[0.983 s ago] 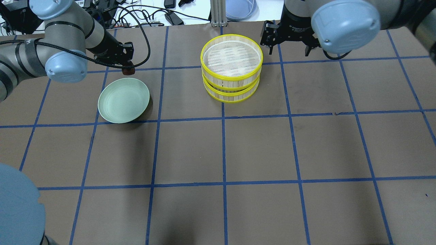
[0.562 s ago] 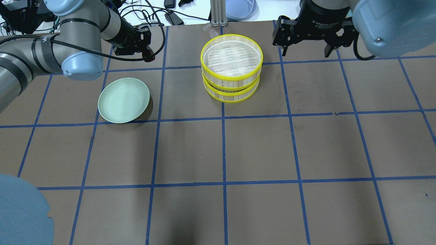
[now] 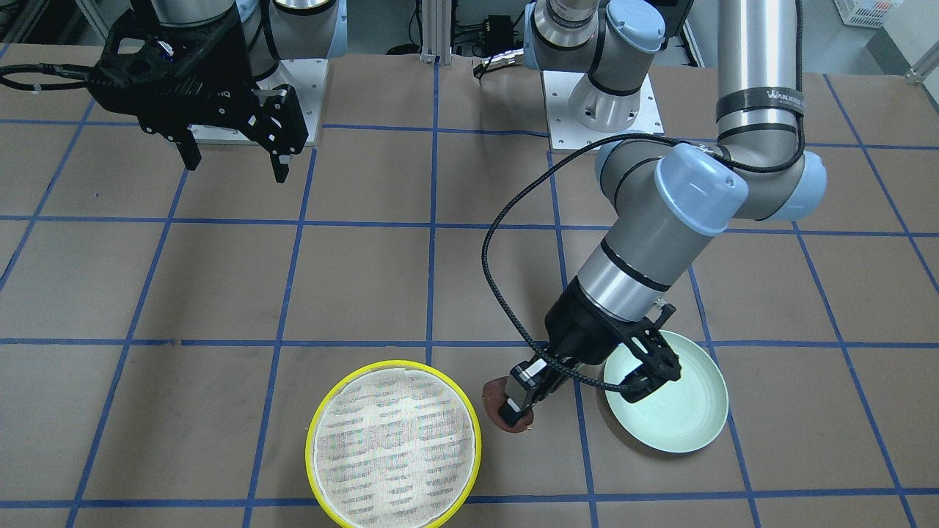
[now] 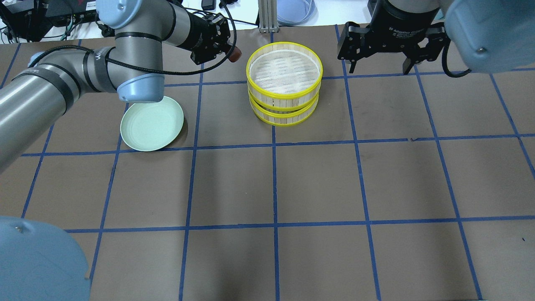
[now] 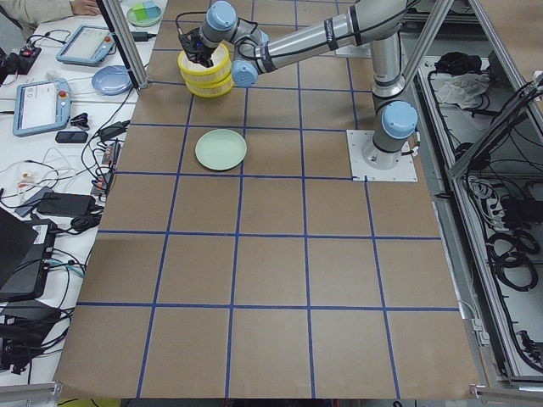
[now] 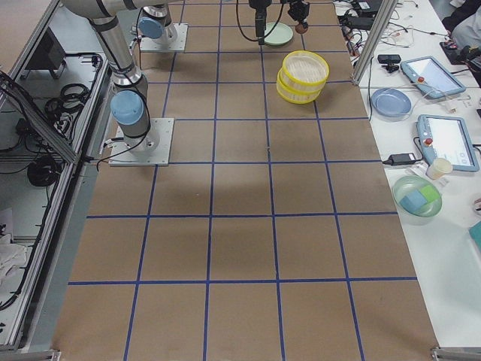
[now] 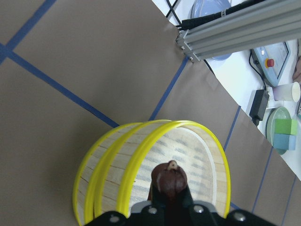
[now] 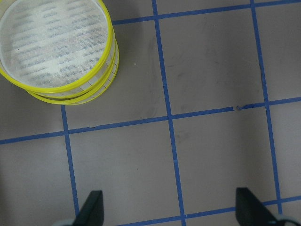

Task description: Stack buns with steamer

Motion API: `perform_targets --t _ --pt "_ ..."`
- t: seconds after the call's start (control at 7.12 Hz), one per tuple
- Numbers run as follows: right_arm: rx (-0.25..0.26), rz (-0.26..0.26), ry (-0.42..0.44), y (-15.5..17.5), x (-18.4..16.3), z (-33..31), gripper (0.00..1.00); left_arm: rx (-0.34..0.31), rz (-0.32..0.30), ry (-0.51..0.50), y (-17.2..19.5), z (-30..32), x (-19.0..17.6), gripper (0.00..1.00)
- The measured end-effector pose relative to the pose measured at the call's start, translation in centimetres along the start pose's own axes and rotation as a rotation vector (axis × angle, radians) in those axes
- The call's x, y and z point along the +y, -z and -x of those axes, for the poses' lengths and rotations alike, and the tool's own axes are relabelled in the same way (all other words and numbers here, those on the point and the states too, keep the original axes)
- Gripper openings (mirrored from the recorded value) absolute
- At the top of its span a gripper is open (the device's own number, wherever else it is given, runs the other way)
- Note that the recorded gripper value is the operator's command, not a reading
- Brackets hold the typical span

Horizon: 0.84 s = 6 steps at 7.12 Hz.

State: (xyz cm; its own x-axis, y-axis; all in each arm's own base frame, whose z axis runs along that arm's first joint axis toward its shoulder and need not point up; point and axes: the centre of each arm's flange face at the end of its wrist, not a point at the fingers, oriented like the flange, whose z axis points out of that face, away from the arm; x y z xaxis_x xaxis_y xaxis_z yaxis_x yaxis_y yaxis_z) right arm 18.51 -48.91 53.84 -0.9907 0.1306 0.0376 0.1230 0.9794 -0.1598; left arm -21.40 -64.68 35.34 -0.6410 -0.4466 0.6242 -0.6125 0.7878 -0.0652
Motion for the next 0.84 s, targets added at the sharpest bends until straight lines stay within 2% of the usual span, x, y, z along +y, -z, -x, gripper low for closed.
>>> perform_targets --t 0.14,0.28,0.42,0.56,0.7,0.84 --pt "-0.002 -0.021 -0.001 0.1 -0.3 0.0 1.0 0.031 0.043 0.022 -1.4 -0.2 0.8 0.18" --pt "-0.002 -0.037 0.001 0.3 -0.5 -0.1 1.0 0.05 0.077 0.04 -2.7 -0.2 1.4 0.21" --pt "0.001 -0.043 0.013 0.3 -0.6 -0.1 1.0 0.052 0.1 0.044 -4.0 -0.2 2.1 0.59" --pt "0.002 -0.046 0.029 0.5 -0.5 -0.2 1.0 0.049 0.112 0.044 -4.8 -0.2 2.6 0.86" --pt "0.003 -0.047 0.036 0.6 -0.5 -0.2 1.0 0.049 0.117 0.045 -5.1 -0.2 2.7 0.97" --pt "0.012 -0.048 0.039 0.6 -0.4 -0.3 1.0 0.051 0.118 0.045 -5.1 -0.3 2.7 0.99"
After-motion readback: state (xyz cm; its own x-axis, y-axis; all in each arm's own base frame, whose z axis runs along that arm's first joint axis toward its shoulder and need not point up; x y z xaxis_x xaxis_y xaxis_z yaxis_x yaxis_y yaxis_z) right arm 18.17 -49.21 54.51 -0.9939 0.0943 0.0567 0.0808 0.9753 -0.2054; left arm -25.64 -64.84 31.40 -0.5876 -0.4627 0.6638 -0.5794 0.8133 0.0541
